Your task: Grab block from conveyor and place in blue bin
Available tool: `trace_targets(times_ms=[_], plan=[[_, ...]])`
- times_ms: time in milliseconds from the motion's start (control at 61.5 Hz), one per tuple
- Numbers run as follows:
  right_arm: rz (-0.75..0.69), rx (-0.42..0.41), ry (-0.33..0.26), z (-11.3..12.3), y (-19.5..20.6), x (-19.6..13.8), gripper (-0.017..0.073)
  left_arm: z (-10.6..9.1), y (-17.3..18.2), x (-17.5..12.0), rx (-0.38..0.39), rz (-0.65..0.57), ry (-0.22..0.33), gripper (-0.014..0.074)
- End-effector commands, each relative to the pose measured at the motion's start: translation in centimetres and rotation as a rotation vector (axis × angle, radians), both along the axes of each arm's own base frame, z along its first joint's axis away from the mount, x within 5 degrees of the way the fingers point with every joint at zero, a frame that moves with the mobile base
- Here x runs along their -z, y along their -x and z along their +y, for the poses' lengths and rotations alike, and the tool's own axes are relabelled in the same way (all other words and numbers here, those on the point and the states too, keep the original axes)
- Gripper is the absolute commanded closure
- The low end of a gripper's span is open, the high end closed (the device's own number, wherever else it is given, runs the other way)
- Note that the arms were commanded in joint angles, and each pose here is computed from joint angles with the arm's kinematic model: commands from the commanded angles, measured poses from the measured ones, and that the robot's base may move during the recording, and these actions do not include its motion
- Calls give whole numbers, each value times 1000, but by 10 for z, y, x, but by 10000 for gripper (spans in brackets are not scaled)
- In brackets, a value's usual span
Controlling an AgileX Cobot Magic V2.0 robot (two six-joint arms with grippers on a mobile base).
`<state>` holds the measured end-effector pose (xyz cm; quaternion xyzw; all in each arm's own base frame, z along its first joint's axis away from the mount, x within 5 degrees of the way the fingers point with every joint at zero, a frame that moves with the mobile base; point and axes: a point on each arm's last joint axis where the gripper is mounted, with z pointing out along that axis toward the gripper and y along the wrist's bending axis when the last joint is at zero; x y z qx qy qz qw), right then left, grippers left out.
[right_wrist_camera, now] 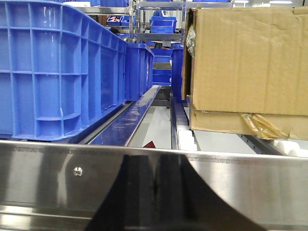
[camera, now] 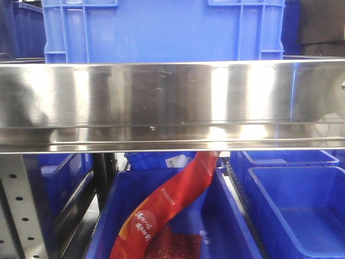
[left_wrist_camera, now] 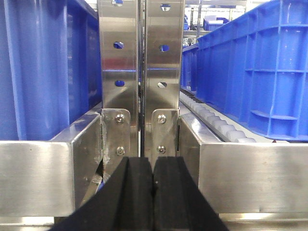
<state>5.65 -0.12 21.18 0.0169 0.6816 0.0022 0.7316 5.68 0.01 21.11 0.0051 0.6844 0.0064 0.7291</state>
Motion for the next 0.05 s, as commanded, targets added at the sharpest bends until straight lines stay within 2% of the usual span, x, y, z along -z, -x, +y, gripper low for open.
trace_targets(times_ms=[0,33], plan=[[-25,7,4,0,0,-2,720,0,1,-2,-1,-24,9,704],[-25,7,4,0,0,-2,720,0,1,-2,-1,-24,9,704]])
